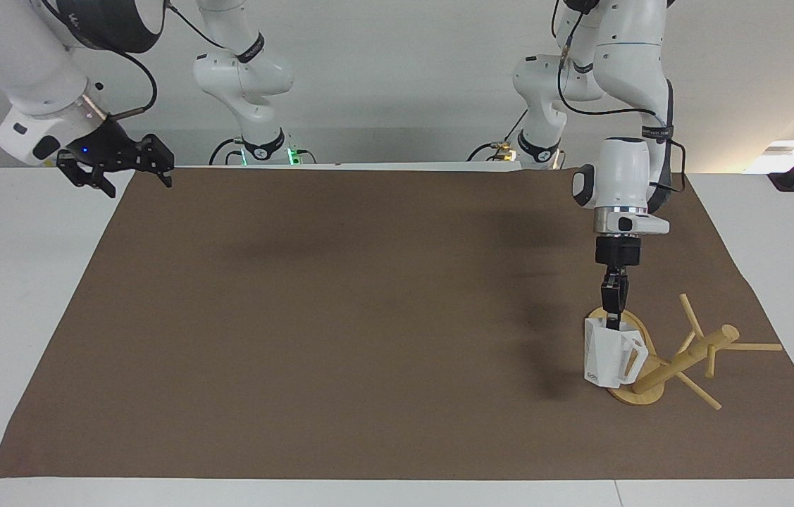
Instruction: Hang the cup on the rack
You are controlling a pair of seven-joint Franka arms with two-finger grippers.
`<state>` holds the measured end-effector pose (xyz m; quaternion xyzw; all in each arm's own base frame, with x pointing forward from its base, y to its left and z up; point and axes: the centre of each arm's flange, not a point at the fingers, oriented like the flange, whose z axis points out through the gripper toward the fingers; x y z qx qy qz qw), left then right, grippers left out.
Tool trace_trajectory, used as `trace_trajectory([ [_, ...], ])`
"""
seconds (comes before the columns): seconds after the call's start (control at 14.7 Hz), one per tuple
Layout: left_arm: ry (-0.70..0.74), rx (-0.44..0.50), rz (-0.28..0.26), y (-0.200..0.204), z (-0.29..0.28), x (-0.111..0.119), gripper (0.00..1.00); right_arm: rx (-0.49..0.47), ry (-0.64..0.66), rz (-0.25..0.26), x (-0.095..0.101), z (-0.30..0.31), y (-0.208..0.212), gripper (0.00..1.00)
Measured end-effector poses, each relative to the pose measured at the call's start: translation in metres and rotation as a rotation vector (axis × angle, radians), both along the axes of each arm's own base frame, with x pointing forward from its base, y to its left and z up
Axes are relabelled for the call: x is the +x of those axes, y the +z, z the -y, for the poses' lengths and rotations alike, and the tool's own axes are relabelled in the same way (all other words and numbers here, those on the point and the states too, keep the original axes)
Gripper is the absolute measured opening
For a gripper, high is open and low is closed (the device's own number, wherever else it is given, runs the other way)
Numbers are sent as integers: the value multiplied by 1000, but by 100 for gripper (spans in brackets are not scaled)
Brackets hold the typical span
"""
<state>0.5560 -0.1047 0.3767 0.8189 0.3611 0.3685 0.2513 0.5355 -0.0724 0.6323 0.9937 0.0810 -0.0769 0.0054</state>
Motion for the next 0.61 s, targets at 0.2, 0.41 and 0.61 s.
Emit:
trace_trajectory([
  [0.2, 26, -3, -34, -14, -10, 0, 4, -42, -36, 6, -2, 0, 7, 100],
  [0.41, 32, 26, -40, -23, -28, 4, 4, -52, -57, -9, -1, -20, 4, 100],
  [0.61, 28, 35, -44, -25, -30, 4, 30, -26, -90, -32, -3, -6, -5, 100],
])
